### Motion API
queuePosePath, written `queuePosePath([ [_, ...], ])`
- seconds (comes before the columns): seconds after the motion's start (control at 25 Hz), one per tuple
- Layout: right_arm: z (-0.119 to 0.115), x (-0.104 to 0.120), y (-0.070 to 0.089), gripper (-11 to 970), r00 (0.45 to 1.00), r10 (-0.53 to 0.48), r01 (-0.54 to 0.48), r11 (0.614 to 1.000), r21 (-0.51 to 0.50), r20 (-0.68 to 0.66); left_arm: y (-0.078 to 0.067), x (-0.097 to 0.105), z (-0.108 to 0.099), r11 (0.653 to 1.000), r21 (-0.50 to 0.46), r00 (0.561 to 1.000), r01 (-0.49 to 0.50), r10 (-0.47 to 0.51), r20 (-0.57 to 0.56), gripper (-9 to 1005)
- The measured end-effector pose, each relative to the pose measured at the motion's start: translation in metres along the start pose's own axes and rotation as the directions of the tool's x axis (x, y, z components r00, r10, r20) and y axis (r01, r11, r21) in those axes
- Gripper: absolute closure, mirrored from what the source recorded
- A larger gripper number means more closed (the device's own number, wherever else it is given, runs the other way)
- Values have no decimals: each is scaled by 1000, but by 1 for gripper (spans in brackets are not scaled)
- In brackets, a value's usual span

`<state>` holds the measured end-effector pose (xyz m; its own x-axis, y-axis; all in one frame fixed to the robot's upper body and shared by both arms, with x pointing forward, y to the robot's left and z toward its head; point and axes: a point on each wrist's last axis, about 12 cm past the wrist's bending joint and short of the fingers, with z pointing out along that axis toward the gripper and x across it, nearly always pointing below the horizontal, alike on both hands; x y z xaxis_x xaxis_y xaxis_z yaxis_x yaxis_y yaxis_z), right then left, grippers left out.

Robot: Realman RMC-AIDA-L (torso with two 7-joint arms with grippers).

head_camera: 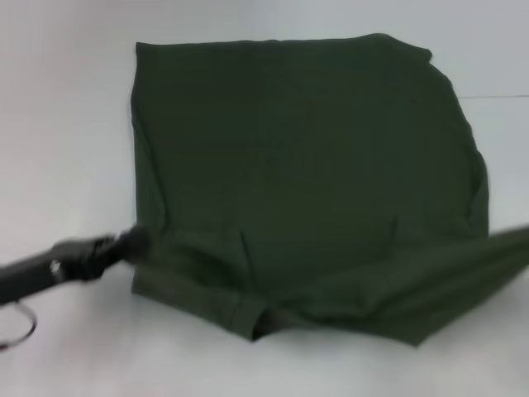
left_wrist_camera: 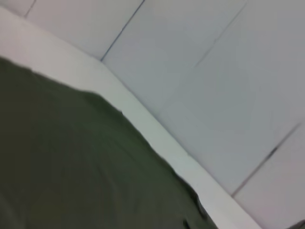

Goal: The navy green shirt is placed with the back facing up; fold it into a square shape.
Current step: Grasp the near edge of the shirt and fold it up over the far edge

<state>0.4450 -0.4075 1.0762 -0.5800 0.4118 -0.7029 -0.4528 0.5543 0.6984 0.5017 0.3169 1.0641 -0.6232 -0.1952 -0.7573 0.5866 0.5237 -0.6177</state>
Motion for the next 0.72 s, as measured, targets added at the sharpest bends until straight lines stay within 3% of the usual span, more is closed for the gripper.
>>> queuePosePath([
  [0.16,29,-29,-7,945,998,-52,52,998,20,17,6,-34,32,999,-25,999,-34,35,39,953],
  [0.2,36,-35,-9,945,998,-65,64,997,31,22,6,-34,32,999,-25,999,-34,35,39,953],
  [0.24,44,-43,-11,945,996,-81,79,996,50,29,7,-56,55,997,-46,995,-60,63,77,953],
  [0.52,101,-89,-21,944,984,-169,157,972,174,55,10,-90,100,982,-157,984,-101,121,128,954],
  [0.72,139,-105,-26,944,972,-232,211,935,284,43,14,-105,119,958,-261,967,-115,169,193,954],
])
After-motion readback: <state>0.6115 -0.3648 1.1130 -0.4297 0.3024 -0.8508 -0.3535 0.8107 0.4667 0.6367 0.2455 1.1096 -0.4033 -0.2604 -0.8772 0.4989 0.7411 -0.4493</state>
